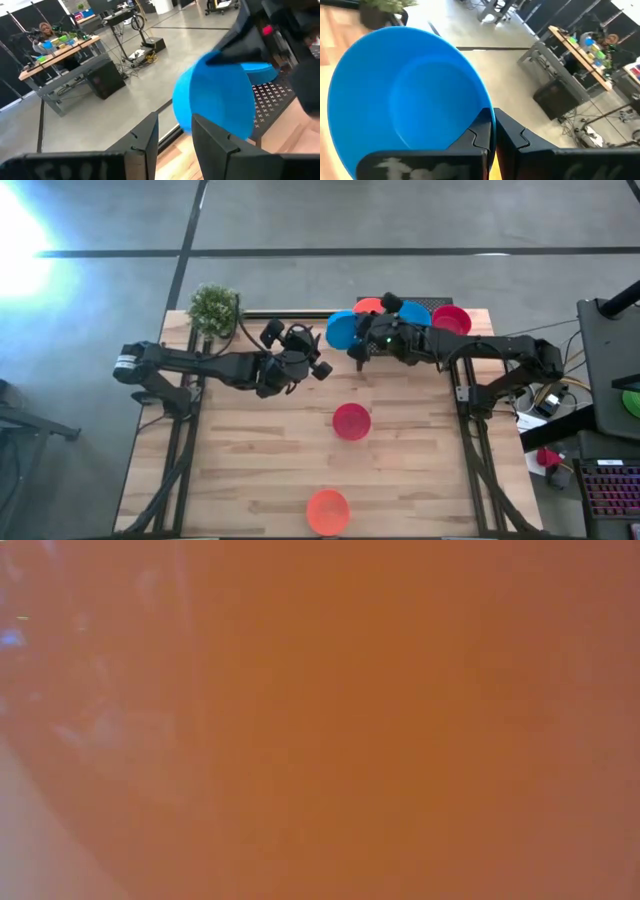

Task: Pick & Place Mini bowls
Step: Stack the blue bowl on top of the stacked blue bowls on the shelf

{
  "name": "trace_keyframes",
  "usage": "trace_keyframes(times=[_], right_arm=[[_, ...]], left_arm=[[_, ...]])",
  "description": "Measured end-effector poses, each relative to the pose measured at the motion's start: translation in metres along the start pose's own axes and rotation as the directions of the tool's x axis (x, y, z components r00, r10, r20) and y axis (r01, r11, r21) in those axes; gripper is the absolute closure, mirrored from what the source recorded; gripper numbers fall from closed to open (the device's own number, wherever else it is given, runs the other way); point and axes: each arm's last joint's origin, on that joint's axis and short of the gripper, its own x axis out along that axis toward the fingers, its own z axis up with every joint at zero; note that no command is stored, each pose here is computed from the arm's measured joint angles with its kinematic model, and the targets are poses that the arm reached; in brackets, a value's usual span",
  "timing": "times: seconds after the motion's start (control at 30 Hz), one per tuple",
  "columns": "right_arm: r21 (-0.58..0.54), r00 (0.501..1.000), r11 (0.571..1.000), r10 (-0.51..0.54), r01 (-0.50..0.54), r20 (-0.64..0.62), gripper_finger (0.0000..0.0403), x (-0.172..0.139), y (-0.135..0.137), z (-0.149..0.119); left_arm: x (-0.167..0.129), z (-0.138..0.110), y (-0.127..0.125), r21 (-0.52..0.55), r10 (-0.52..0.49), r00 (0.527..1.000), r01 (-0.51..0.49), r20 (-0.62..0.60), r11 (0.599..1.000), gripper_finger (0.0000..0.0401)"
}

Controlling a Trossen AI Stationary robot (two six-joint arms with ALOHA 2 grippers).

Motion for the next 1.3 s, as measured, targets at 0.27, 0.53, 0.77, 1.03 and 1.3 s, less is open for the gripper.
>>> trace_keyframes(times=[0.27, 0.53, 0.77, 1.03, 1.3], right_arm=[[0.193, 0.999, 0.980, -0.049, 0.047, 0.004, 0.0395, -0.026, -0.051, -0.003], [0.507, 0.992, 0.861, 0.042, 0.026, -0.122, 0.0395, -0.043, -0.121, -0.030], [0.639, 0.943, 0.763, 0.137, 0.095, -0.303, 0.0394, -0.033, -0.157, -0.062], [0.633, 0.865, 0.749, 0.171, 0.197, -0.472, 0.0394, -0.015, -0.171, -0.088], [0.621, 0.811, 0.750, 0.208, 0.226, -0.547, 0.0394, -0.008, -0.170, -0.098]], left_arm=[[0.000, 0.000, 0.000, 0.005, -0.003, 1.000, 0.003, -0.003, 1.000, 0.0289], [0.000, 0.000, 0.000, 0.005, -0.005, 1.000, 0.005, -0.004, 1.000, 0.0289], [0.000, 0.000, 0.000, 0.005, -0.006, 1.000, 0.006, -0.004, 1.000, 0.0289], [0.000, 0.000, 0.000, 0.005, -0.006, 1.000, 0.006, -0.004, 1.000, 0.0289], [0.000, 0.000, 0.000, 0.004, -0.005, 1.000, 0.005, -0.004, 1.000, 0.0289]])
